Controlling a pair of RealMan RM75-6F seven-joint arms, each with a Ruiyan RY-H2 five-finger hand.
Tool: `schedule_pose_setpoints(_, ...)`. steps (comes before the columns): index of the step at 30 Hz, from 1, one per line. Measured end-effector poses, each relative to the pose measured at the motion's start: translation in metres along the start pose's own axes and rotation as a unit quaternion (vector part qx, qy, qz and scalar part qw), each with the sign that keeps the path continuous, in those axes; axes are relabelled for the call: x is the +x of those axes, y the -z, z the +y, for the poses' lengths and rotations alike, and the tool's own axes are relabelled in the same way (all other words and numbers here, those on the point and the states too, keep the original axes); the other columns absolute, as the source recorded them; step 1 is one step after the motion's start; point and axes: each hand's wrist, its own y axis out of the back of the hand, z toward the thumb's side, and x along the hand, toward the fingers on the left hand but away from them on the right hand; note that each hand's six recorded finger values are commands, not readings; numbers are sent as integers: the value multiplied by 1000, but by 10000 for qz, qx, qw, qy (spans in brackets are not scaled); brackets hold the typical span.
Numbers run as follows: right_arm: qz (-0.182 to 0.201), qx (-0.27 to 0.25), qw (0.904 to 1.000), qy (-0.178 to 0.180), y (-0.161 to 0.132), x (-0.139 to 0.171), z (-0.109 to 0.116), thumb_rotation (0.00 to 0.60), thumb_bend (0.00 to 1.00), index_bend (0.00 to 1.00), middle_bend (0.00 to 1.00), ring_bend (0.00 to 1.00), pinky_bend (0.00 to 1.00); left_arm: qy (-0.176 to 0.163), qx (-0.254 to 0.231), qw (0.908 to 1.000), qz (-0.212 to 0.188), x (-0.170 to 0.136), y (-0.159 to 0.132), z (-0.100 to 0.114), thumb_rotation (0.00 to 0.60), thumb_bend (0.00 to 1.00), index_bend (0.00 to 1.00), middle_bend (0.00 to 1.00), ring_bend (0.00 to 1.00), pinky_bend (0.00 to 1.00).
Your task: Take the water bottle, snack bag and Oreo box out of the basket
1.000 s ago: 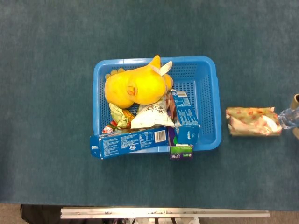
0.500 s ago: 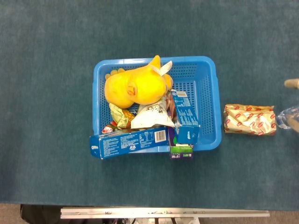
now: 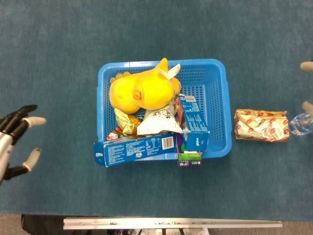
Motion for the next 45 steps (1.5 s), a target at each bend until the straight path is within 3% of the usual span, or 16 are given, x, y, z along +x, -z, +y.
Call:
schedule_pose_setpoints(10,104,172,9991,382,-1,-23,15,600,0,321,336,333,303,440,762,9961,-32,23,-13,-29,600,309,108,0,58,254)
schedule_pose_setpoints(20,34,124,9990,436,5,-35,15,600,0,321,336,333,303,560,359,9975,-252,33,-36,-32,600,244,55,0,30,251)
schedule_pose_setpoints(28,-14,123,9987,489,8,-36,18,600,0,321,336,333,303,1245,75,9918,-297,22,-53,-33,600,180,5,0,4,247)
schedule_pose_setpoints(31,-21,106,9987,508,9,-37,20,600,0,321,336,333,303,1358,-3,9898,-427,19,-62,-33,600,173,4,0,4,246)
schedule_pose_setpoints(45,-78,52,9983,570,12,-34,27,600,0,321,336,333,303,1434,0,9862,-829,19,-85,-41,600,172,4,0,0,230)
